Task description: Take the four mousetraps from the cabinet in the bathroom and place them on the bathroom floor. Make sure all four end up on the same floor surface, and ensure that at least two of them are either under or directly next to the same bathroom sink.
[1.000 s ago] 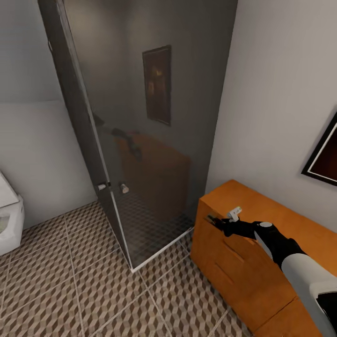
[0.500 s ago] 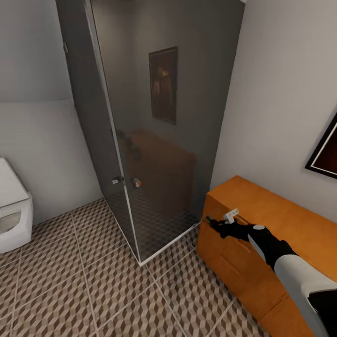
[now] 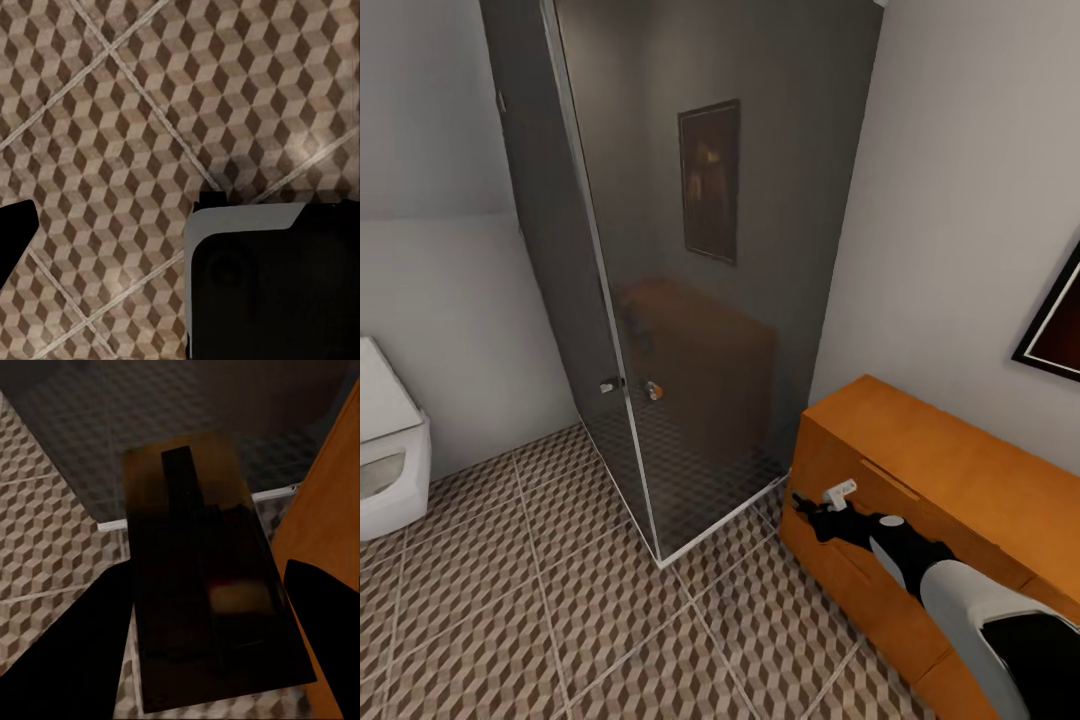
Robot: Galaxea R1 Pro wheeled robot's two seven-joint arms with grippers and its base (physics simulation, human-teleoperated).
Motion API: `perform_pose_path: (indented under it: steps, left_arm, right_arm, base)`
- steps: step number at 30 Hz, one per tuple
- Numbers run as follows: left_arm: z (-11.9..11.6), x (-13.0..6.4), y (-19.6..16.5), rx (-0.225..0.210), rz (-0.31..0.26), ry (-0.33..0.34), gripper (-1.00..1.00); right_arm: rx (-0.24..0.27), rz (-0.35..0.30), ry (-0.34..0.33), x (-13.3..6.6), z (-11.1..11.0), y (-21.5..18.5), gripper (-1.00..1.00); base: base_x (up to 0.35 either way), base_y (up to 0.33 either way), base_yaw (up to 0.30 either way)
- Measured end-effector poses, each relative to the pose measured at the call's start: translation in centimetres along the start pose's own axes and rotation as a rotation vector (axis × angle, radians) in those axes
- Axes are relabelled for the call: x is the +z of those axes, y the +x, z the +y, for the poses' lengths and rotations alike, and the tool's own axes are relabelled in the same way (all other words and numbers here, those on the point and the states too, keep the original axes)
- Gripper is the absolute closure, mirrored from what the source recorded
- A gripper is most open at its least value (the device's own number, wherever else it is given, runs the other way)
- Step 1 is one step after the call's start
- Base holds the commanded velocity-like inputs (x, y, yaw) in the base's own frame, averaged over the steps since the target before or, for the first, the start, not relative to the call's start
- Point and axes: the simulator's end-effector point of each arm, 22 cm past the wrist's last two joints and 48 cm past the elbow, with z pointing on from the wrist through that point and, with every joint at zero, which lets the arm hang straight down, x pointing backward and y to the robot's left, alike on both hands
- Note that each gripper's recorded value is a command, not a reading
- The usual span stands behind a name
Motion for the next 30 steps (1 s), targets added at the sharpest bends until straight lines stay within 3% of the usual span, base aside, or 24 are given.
perform_pose_path:
  steps: [5, 9, 14, 17, 20, 27, 30]
  left_arm:
    - [-1.0, 0.0, -1.5, -0.010, -0.030, 0.018, -1.00]
    - [-3.1, -0.1, -4.9, -0.025, -0.096, 0.059, -1.00]
    - [-6.0, -0.8, -9.2, -0.041, -0.167, 0.121, -1.00]
    - [-7.4, -1.2, -10.5, -0.041, -0.168, 0.152, -1.00]
    - [-10.0, -2.5, -13.9, -0.040, -0.184, 0.196, -1.00]
    - [-10.8, -3.8, -17.3, -0.055, -0.240, 0.182, -1.00]
    - [-11.5, -4.2, -17.4, -0.039, -0.205, 0.196, -1.00]
  right_arm:
    - [-0.005, 0.009, 0.011, 0.4, 1.1, 2.9, 1.00]
    - [-0.012, -0.003, 0.038, 0.6, 1.5, 3.8, 1.00]
    - [0.001, 0.031, 0.029, 0.7, 3.5, 7.3, 1.00]
    - [0.014, 0.050, 0.014, 0.7, 5.0, 9.2, 1.00]
    - [0.028, 0.082, -0.010, 0.0, 7.9, 14.1, 1.00]
    - [0.053, 0.116, 0.019, -1.5, 11.0, 20.5, 1.00]
    - [0.064, 0.124, 0.018, -2.3, 12.6, 22.9, 1.00]
  base:
    - [0.000, 0.000, 0.000]
    - [0.000, 0.000, 0.000]
    - [0.000, 0.000, 0.000]
    - [0.000, 0.000, 0.000]
    - [0.000, 0.000, 0.000]
    - [0.000, 0.000, 0.000]
    - [0.000, 0.000, 0.000]
